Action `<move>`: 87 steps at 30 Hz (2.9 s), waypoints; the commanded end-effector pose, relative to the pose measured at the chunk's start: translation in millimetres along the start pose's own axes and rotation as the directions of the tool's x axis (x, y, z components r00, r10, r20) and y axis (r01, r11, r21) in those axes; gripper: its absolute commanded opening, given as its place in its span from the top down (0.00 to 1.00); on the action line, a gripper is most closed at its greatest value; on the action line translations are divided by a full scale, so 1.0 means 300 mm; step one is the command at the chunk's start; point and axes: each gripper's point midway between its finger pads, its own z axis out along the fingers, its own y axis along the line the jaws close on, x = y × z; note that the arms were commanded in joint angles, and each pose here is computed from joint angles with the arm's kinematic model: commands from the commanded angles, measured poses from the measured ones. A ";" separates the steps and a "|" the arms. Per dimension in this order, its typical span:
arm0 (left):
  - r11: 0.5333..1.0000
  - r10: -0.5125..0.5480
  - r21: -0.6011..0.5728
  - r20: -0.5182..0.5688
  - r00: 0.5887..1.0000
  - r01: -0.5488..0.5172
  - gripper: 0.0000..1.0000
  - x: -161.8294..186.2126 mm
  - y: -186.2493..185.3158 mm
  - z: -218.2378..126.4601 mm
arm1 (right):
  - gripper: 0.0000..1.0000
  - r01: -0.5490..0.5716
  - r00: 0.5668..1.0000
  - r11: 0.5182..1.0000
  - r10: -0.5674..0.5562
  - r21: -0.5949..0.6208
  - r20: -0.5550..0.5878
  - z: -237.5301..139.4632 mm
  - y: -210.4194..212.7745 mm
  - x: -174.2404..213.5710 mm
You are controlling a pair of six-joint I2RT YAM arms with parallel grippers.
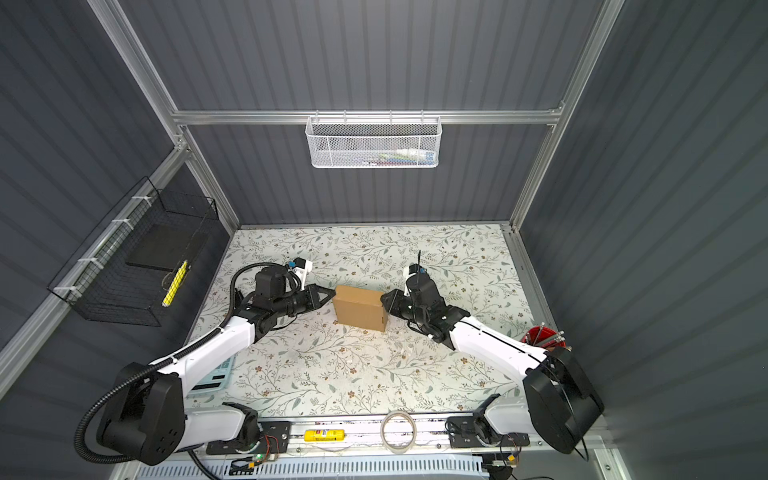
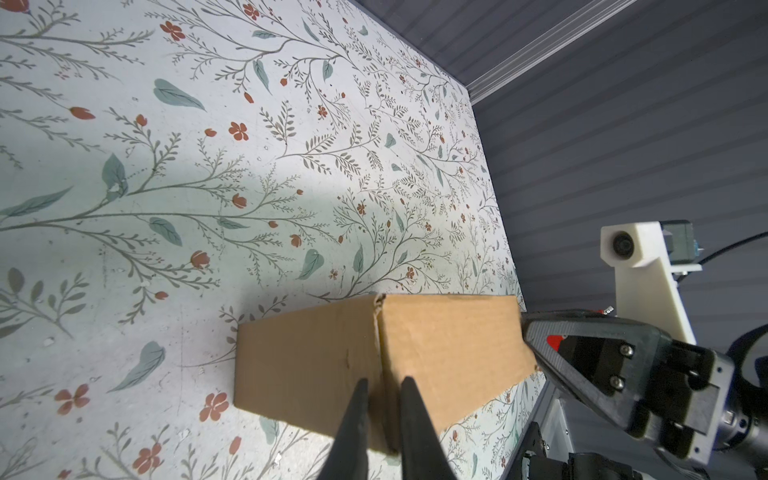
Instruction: Fold the paper box
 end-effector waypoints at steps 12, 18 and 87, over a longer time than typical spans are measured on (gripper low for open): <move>0.984 -0.126 -0.135 -0.086 0.988 0.114 0.88 0.135 0.140 -0.008 | 0.71 0.047 0.996 0.991 -0.038 0.123 -0.077 -0.010 -0.073 0.041; 0.985 -0.126 -0.132 -0.089 0.988 0.114 0.88 0.136 0.141 -0.004 | 0.68 0.072 0.996 0.994 -0.068 0.077 -0.060 -0.015 -0.007 0.000; 0.981 -0.191 -0.052 -0.125 0.974 0.186 0.86 0.270 0.078 -0.117 | 0.69 0.203 0.959 0.976 -0.181 0.084 -0.217 -0.040 -0.060 0.187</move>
